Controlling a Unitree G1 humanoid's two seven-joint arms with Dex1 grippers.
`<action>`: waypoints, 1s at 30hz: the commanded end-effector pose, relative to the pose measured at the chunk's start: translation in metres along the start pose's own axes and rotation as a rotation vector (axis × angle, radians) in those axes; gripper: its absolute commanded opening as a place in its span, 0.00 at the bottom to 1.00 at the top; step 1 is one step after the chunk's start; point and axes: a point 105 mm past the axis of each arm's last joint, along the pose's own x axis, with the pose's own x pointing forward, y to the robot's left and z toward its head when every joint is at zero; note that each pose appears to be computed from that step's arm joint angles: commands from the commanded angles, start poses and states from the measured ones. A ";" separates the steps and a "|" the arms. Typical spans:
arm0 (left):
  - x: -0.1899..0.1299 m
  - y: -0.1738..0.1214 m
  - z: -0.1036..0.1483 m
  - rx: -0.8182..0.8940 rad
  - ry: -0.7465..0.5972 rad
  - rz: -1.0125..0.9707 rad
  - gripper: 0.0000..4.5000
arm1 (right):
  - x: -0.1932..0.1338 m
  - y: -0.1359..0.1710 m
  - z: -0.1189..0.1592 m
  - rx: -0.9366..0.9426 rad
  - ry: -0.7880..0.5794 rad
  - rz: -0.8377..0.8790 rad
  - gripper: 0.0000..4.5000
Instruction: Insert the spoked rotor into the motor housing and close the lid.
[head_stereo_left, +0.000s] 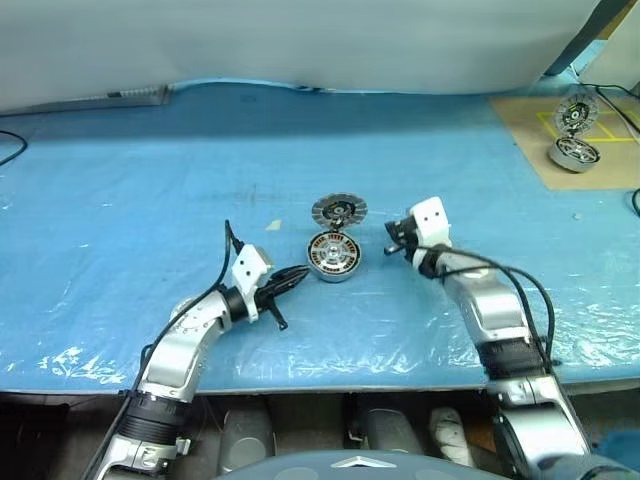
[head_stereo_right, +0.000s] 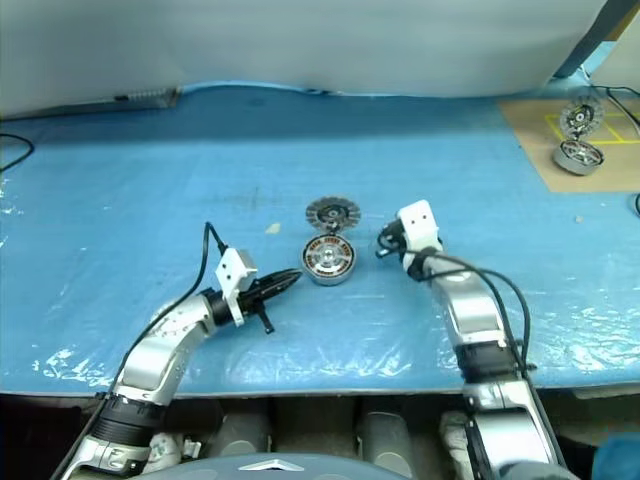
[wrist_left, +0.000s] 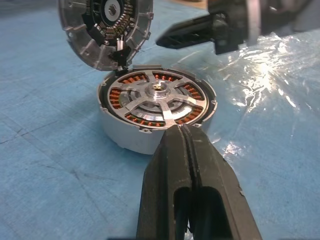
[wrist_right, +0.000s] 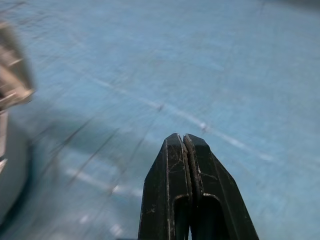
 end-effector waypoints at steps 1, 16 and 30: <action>0.001 -0.003 0.014 0.036 -0.050 -0.021 0.01 | 0.017 -0.016 0.031 -0.030 -0.068 0.000 0.00; -0.005 -0.001 0.009 0.049 -0.063 0.055 0.01 | 0.044 0.050 0.081 0.166 -0.139 0.588 0.00; -0.007 0.002 0.008 0.026 -0.057 0.078 0.01 | 0.007 0.099 0.050 0.205 -0.067 0.907 0.00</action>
